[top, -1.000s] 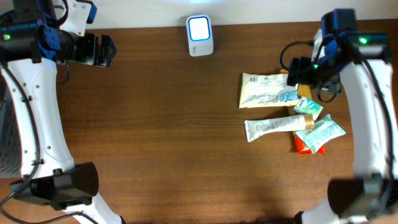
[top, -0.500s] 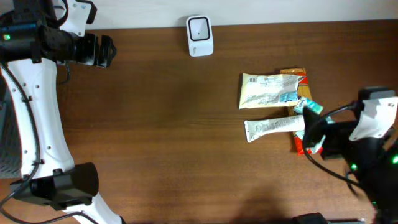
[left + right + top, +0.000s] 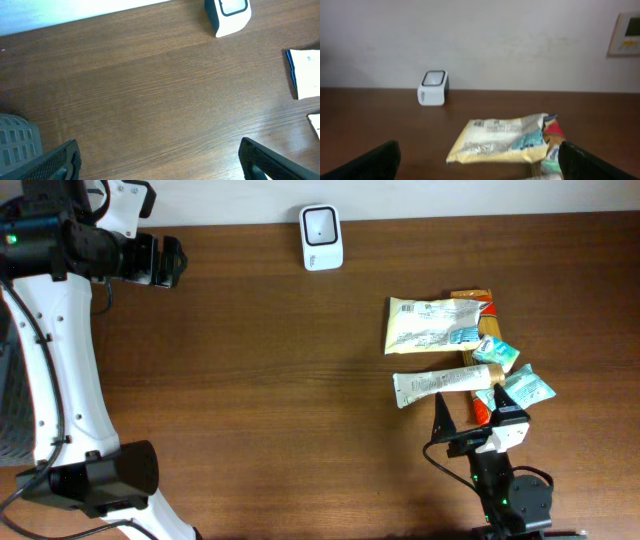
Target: Scan the item barcode
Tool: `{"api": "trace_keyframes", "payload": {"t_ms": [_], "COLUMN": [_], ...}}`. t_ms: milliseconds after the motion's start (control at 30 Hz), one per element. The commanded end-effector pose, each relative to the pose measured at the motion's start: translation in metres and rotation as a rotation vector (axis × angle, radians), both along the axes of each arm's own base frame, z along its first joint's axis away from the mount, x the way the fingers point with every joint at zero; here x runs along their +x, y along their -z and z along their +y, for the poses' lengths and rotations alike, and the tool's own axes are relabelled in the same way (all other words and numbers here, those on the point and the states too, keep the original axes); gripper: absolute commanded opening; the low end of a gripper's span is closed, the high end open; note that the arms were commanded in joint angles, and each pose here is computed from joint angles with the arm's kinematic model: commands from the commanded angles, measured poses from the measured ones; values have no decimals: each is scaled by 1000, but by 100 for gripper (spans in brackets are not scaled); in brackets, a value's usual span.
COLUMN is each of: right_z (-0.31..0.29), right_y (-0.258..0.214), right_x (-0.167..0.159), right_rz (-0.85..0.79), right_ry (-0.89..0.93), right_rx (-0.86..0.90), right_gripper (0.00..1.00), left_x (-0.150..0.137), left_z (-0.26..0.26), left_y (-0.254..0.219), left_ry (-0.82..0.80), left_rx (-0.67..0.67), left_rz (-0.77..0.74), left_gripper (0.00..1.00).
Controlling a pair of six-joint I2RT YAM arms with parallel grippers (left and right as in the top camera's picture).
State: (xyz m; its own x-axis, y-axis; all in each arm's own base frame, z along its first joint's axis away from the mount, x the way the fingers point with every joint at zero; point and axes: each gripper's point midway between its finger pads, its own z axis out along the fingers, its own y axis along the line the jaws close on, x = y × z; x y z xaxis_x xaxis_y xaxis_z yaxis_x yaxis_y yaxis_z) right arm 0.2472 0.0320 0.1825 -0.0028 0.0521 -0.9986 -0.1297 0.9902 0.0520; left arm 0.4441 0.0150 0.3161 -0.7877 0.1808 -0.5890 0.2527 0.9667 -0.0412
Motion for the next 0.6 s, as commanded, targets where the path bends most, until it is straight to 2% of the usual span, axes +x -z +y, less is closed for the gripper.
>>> {"api": "trace_keyframes", "payload": {"t_ms": [0, 567], "right_z": [-3, -3], "right_y": [18, 27], "right_x": [-2, -3], "right_rz": [46, 79], "right_ry": [16, 19], "right_rx": [-7, -30], "right_gripper": [99, 99], "left_x": [-1, -1], "left_z": [0, 0], "left_y": [-3, -3], "left_ry": [13, 13], "left_rx": [5, 5], "left_rz": [-12, -12], "left_gripper": [99, 99]}}
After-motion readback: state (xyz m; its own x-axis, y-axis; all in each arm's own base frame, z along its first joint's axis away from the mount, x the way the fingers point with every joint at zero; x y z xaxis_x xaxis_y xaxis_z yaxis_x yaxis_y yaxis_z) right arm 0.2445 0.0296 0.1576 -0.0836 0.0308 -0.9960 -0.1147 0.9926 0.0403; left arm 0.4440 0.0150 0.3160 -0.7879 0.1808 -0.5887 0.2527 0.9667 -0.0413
